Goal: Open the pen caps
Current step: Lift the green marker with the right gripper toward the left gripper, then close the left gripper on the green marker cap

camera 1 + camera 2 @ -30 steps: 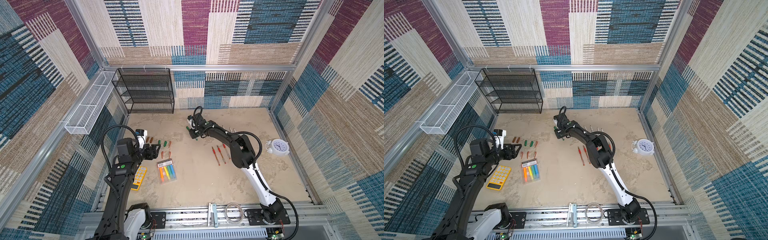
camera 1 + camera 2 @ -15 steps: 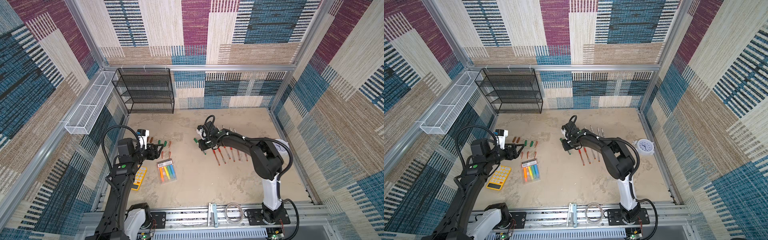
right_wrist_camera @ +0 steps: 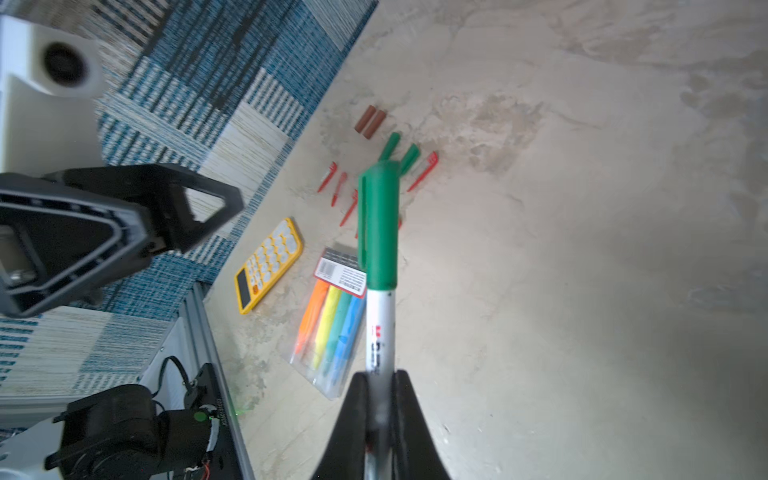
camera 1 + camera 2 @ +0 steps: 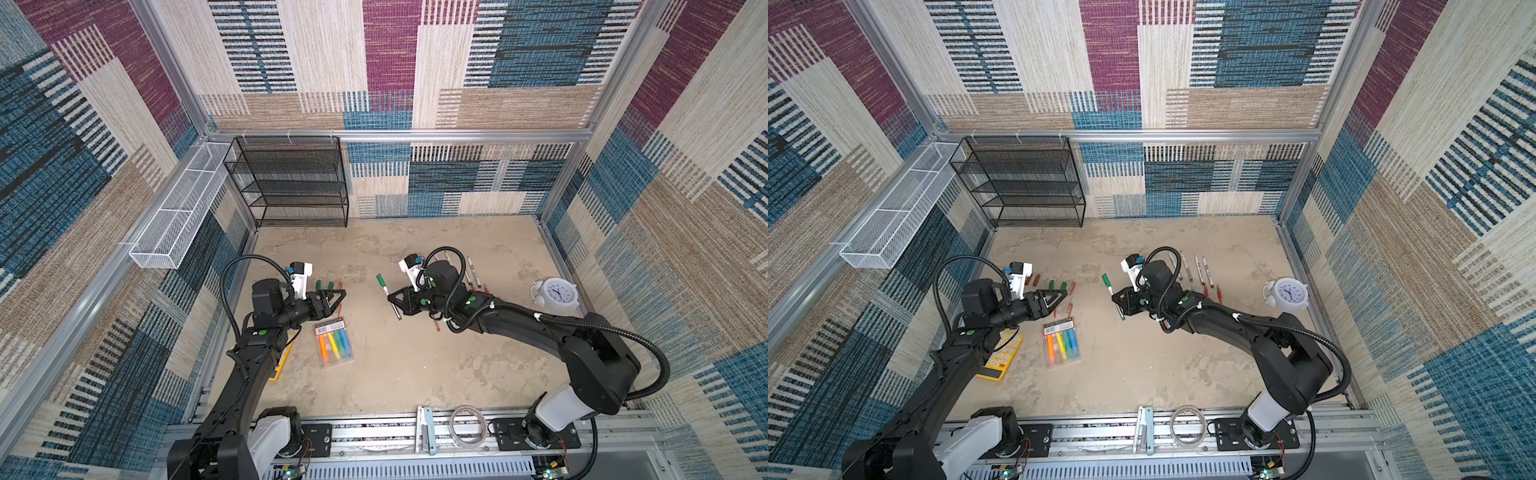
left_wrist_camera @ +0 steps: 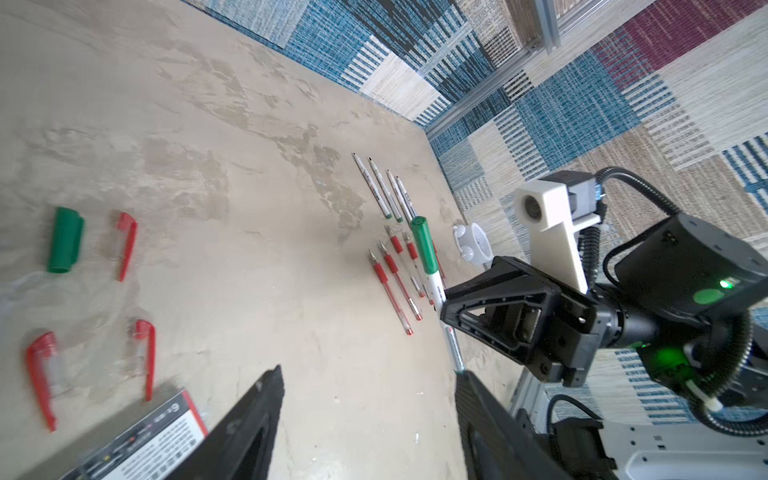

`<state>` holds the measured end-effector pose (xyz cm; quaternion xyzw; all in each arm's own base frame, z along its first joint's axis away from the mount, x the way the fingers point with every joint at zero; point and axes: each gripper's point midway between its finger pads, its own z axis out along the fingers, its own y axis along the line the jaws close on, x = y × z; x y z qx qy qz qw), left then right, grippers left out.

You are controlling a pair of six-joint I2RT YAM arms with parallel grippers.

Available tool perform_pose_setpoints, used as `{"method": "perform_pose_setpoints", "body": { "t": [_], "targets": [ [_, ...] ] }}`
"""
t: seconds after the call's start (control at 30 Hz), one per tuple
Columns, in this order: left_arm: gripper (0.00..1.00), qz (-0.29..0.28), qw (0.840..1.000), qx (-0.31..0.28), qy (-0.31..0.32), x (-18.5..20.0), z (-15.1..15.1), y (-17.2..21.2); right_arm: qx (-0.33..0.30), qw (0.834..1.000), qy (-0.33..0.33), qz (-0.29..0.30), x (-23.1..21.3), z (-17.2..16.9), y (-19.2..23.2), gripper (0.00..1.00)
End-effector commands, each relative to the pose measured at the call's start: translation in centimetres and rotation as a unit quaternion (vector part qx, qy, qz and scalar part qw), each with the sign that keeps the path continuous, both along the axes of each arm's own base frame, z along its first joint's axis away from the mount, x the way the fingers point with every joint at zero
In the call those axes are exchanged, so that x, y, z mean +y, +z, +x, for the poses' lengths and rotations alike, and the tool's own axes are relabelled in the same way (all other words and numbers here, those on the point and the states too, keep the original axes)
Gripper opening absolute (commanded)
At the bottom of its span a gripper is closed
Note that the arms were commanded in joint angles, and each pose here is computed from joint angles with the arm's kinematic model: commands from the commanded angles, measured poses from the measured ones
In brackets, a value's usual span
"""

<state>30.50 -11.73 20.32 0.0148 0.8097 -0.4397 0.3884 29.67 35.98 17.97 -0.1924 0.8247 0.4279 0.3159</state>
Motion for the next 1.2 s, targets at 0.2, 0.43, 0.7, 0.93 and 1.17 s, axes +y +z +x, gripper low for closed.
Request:
{"method": "perform_pose_setpoints", "body": {
  "t": [0.2,0.43,0.7,0.93,1.17],
  "targets": [
    [0.63,-0.052,0.995,-0.006,-0.08,-4.6,1.0,3.7,-0.037,0.996,0.033,0.08,2.9,-2.0,4.5,0.09],
    [0.56,-0.061,0.994,0.016,-0.084,-5.5,2.2,3.9,-0.042,0.995,0.049,0.081,3.9,-2.7,4.8,0.09],
    [0.2,-0.056,0.995,0.039,-0.073,-5.5,2.8,3.4,-0.043,0.995,0.058,0.07,4.9,-2.8,4.4,0.09],
    [0.0,-0.052,0.996,0.029,-0.072,-5.4,2.0,3.5,-0.048,0.995,0.062,0.069,5.2,-2.7,4.2,0.11],
    [0.0,-0.046,0.996,0.017,-0.073,-5.2,1.7,4.1,-0.055,0.995,0.059,0.059,5.5,-2.3,3.7,0.35]
  ]
}}
